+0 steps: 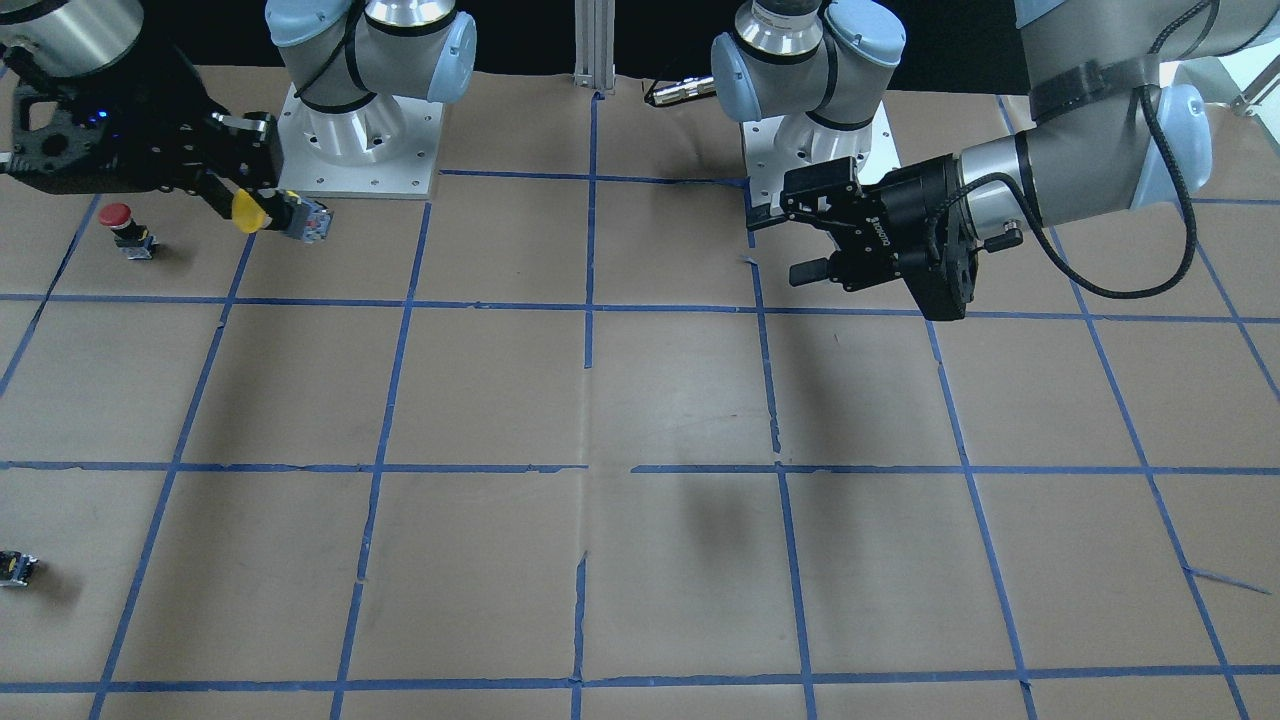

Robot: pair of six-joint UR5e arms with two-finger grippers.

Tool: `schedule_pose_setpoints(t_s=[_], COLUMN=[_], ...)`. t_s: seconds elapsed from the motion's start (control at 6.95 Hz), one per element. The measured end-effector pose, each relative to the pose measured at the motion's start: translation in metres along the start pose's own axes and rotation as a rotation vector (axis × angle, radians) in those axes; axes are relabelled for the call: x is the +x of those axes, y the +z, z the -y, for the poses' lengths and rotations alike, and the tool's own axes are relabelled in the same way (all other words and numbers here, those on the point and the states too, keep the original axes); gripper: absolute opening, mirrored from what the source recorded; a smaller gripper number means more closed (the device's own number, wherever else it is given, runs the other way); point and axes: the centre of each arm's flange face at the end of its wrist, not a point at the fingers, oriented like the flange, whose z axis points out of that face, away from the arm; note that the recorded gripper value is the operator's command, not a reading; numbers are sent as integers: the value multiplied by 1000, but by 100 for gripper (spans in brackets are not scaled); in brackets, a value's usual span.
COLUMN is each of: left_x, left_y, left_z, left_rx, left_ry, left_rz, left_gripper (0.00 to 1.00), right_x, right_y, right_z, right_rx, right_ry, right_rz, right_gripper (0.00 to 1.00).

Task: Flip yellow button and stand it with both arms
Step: 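Carry the button with the right gripper toward the red button and lower it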

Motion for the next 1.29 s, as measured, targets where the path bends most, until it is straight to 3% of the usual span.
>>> schedule_pose_setpoints(t_s=[0.14, 0.43, 0.72, 0.86, 1.01, 1.29], left_x=[-7, 1, 52, 81, 106, 124], left_y=[-5, -12, -1, -1, -7, -18], left_z=[1, 6, 8, 10, 11, 10], left_rx=[-15, 8, 24, 42, 75, 123], left_ry=[-12, -93, -74, -47, -36, -39], left_rz=[123, 362, 611, 706, 756, 783], left_gripper=[100, 100, 100, 100, 100, 100], right_x=[56, 157, 206, 224, 239, 265], right_y=[6, 45, 74, 82, 94, 124], right_z=[2, -5, -3, 2, 10, 30], right_rx=[-25, -65, -1, 40, 62, 71], right_ry=[99, 329, 633, 792, 923, 1101], right_rz=[-22, -20, -161, -217, -250, -269], right_gripper=[9, 9, 9, 9, 8, 7])
